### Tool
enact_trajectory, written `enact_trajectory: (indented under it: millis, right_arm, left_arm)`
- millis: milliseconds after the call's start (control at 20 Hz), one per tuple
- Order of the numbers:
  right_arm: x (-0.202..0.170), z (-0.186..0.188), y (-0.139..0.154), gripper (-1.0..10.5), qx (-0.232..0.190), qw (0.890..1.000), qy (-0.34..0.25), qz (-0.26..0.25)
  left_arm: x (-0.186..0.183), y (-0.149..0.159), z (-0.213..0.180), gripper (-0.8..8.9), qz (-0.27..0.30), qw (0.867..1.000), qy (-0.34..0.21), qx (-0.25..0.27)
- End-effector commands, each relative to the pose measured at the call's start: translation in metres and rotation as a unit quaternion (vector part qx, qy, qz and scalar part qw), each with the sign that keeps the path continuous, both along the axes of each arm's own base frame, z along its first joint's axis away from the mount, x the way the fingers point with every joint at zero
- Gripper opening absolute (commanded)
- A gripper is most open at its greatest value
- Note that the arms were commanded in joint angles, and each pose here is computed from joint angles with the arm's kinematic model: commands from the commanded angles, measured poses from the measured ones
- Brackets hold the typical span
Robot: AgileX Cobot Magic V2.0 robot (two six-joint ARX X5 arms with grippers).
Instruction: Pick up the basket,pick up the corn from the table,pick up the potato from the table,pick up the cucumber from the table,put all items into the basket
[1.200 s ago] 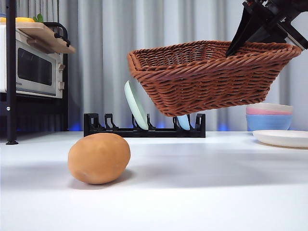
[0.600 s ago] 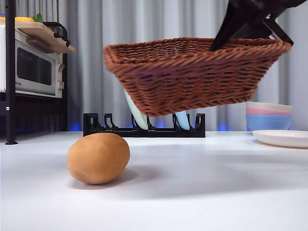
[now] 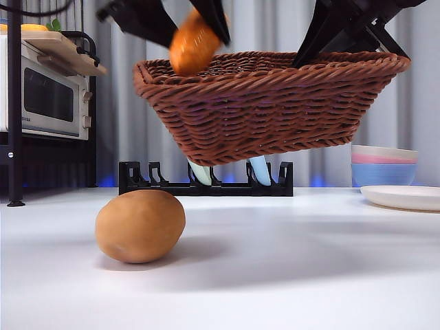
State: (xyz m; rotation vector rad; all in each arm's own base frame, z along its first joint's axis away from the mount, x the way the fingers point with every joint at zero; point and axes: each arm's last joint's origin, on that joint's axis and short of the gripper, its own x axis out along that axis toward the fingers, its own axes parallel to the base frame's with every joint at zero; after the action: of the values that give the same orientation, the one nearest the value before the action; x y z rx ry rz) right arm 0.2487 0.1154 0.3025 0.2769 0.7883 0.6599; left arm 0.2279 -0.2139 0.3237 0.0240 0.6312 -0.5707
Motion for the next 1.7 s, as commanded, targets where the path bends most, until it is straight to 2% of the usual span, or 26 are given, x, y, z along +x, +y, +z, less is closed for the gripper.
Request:
enact_trajectory:
  millis: [50, 150, 200, 250, 300, 350, 550, 700, 850, 1050, 1150, 1250, 1500, 1700]
  right_arm:
    - [-0.001, 0.004, 0.0, -0.1, 0.012, 1.0, -0.006, -0.001]
    - [-0.001, 0.004, 0.0, -0.1, 0.012, 1.0, -0.006, -0.001]
    - [-0.001, 0.004, 0.0, -0.1, 0.012, 1.0, -0.006, -0.001]
    - [-0.001, 0.004, 0.0, -0.1, 0.012, 1.0, -0.006, -0.001]
    - [-0.001, 0.004, 0.0, -0.1, 0.012, 1.0, -0.006, -0.001]
    - [-0.001, 0.004, 0.0, -0.1, 0.011, 1.0, -0.006, -0.002]
    - [0.0, 0.004, 0.0, -0.1, 0.012, 1.0, -0.007, -0.002]
    - [0.0, 0.005, -0.001, -0.1, 0.012, 1.0, -0.01, -0.005]
    - [0.005, 0.008, -0.006, -0.1, 0.022, 0.999, -0.028, -0.016]
    - [0.013, 0.011, -0.022, -0.1, 0.029, 0.997, -0.043, -0.05]
    - [0.018, 0.013, -0.033, -0.1, 0.036, 0.995, -0.05, -0.074]
    - [0.023, 0.015, -0.045, -0.1, 0.042, 0.992, -0.06, -0.099]
    - [0.028, 0.015, -0.067, -0.1, 0.042, 0.988, -0.064, -0.137]
    - [0.03, 0.015, -0.079, -0.1, 0.041, 0.984, -0.065, -0.158]
  left_arm:
    - [0.004, -0.01, -0.012, -0.07, -0.018, 0.999, 0.011, 0.037]
    - [0.004, -0.014, -0.017, 0.02, -0.031, 0.998, 0.011, 0.049]
    - [0.004, -0.014, -0.017, 0.36, -0.031, 0.998, 0.012, 0.051]
    - [0.004, -0.014, -0.017, 1.96, -0.03, 0.998, 0.012, 0.05]
    - [0.004, -0.014, -0.016, 3.99, -0.03, 0.998, 0.011, 0.05]
    - [0.004, -0.014, -0.016, 5.41, -0.03, 0.998, 0.011, 0.05]
    - [0.001, -0.011, -0.005, 5.43, -0.029, 0.998, 0.017, 0.056]
    - [-0.009, 0.0, 0.033, 5.43, -0.03, 0.998, 0.018, 0.058]
    - [-0.038, 0.028, 0.074, 5.43, -0.037, 0.996, 0.021, 0.075]
    - [-0.078, 0.069, 0.089, 5.43, -0.034, 0.993, 0.055, 0.1]
    - [-0.089, 0.078, 0.087, 5.43, -0.03, 0.99, 0.078, 0.113]
    - [-0.093, 0.076, 0.077, 5.43, -0.031, 0.989, 0.091, 0.114]
    - [-0.089, 0.065, 0.03, 5.43, 0.006, 0.981, 0.134, 0.141]
    - [-0.083, 0.058, -0.013, 5.43, 0.025, 0.978, 0.159, 0.134]
